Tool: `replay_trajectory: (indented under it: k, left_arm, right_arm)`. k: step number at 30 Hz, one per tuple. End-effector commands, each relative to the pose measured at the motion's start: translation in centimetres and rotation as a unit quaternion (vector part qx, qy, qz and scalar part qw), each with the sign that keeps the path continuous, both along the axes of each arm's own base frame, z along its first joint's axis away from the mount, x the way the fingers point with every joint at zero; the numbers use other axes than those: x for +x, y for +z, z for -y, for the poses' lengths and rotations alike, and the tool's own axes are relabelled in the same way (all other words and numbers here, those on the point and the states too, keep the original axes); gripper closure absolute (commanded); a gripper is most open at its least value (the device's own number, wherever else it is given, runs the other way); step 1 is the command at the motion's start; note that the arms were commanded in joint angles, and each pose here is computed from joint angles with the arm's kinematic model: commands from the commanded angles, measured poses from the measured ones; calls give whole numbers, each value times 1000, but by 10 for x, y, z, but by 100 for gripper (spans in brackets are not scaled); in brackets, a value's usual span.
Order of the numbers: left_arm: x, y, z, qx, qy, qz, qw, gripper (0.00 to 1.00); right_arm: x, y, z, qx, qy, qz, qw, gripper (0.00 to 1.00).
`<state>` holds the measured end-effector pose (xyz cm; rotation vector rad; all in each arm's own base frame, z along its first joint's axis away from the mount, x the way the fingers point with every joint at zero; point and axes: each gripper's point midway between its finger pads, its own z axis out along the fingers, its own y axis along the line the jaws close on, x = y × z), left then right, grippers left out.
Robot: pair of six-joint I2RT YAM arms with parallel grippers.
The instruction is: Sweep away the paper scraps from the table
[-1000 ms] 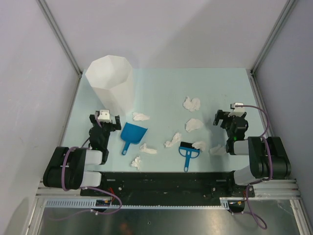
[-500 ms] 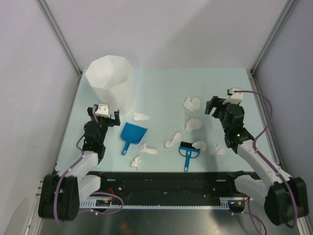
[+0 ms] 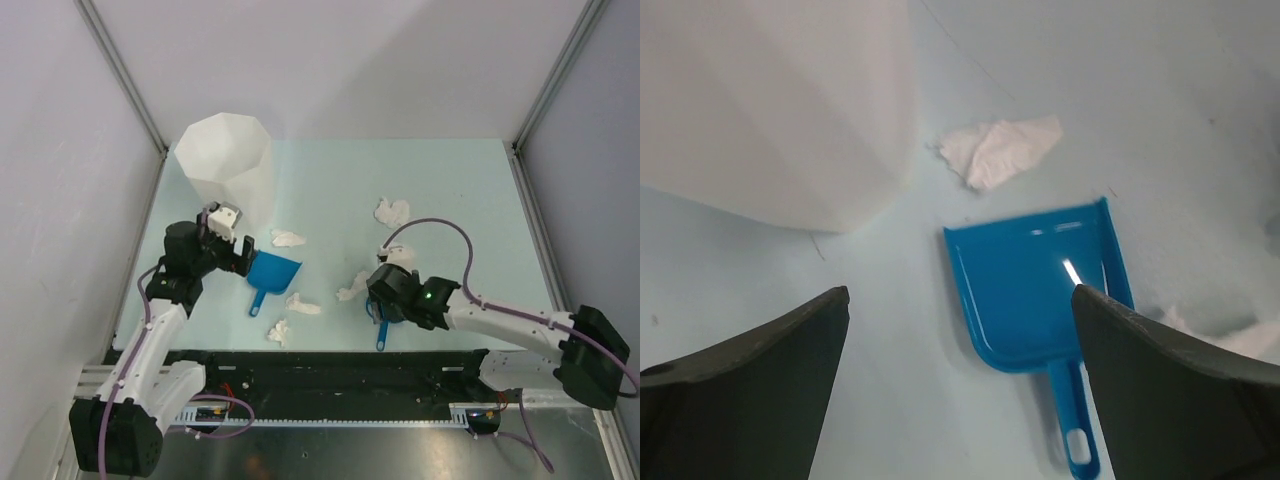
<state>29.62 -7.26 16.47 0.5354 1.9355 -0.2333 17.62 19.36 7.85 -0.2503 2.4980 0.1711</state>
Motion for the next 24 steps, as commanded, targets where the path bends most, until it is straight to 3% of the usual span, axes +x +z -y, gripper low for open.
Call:
replay_trajectory:
  k: [1,6,12,19,24]
  left_arm:
    - [-17,5,8,-4,-33,-39,999,3]
    - [-18,17,12,-11,-42,-28,999,4]
    - [-20,19,16,-15,-50,-27,998,5]
    - [-22,21,17,-14,-53,-23,998,5]
    - [-23,21,18,-21,-54,-26,998,5]
  right_arm:
    - [-6,-14,18,-25,-66,-55,996,30]
    - [10,-14,44,-19,-143,-49,988,39]
    - [15,-25,42,6,-151,-59,987,54]
    - [0,-44,50,-30,-153,-87,984,58]
    - [10,-60,51,-27,-158,-91,983,63]
